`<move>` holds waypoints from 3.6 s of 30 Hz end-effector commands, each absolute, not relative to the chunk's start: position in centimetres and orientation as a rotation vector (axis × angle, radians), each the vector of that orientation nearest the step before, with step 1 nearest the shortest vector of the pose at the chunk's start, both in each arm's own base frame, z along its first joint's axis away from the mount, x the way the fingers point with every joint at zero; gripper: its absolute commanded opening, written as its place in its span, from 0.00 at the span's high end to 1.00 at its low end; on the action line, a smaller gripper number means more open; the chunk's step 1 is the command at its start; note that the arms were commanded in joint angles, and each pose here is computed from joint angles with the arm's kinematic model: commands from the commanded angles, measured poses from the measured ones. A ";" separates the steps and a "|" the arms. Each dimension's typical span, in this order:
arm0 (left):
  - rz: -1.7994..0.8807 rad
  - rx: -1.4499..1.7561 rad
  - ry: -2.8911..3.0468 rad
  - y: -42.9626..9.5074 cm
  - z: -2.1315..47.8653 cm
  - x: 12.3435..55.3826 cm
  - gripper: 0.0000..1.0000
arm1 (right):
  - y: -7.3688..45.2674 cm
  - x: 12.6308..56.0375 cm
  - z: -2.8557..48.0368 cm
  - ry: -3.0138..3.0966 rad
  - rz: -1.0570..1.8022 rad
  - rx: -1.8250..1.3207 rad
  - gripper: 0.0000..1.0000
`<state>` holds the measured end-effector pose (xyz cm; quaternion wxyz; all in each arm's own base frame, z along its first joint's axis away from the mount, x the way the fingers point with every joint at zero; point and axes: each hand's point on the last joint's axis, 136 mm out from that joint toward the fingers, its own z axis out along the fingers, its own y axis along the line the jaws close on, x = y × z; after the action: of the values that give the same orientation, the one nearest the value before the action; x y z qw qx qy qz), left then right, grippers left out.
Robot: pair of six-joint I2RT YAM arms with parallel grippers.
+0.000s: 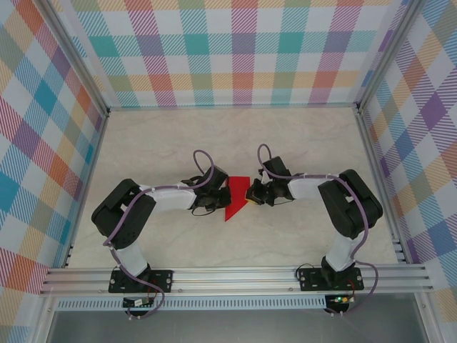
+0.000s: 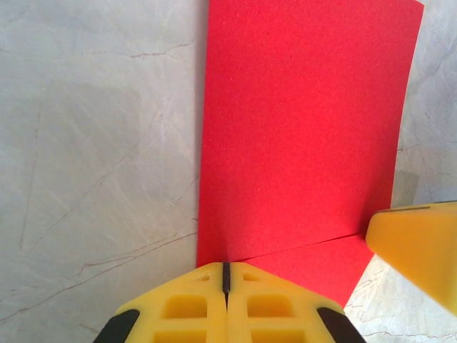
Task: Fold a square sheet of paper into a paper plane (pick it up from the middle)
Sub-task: Third fold the triangle at the center of the table.
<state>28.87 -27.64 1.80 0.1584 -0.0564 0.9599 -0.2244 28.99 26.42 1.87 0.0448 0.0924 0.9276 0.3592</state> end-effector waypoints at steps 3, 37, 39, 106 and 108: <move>-0.363 -0.188 2.916 -23.2 -2.9 25.3 0.95 | 25.2 28.3 -0.5 2.902 1.013 0.387 0.96; -0.367 -0.211 2.920 -23.3 -3.0 25.2 0.96 | 33.1 22.9 3.6 2.754 1.455 0.281 0.97; -0.368 -0.212 2.919 -23.3 -3.0 25.3 0.96 | 33.3 22.8 3.7 2.750 1.464 0.267 0.97; -0.378 -0.246 2.926 -22.9 -3.4 24.8 0.96 | 31.9 21.9 5.0 2.758 1.236 0.185 0.96; -0.385 -0.245 2.924 -23.0 -3.4 24.9 0.96 | 31.0 22.4 4.6 2.763 1.225 0.205 0.96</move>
<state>28.79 -27.57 1.72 0.1611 -0.0687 0.9566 -0.2328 21.89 32.91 5.69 0.0457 0.0627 0.8987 0.4316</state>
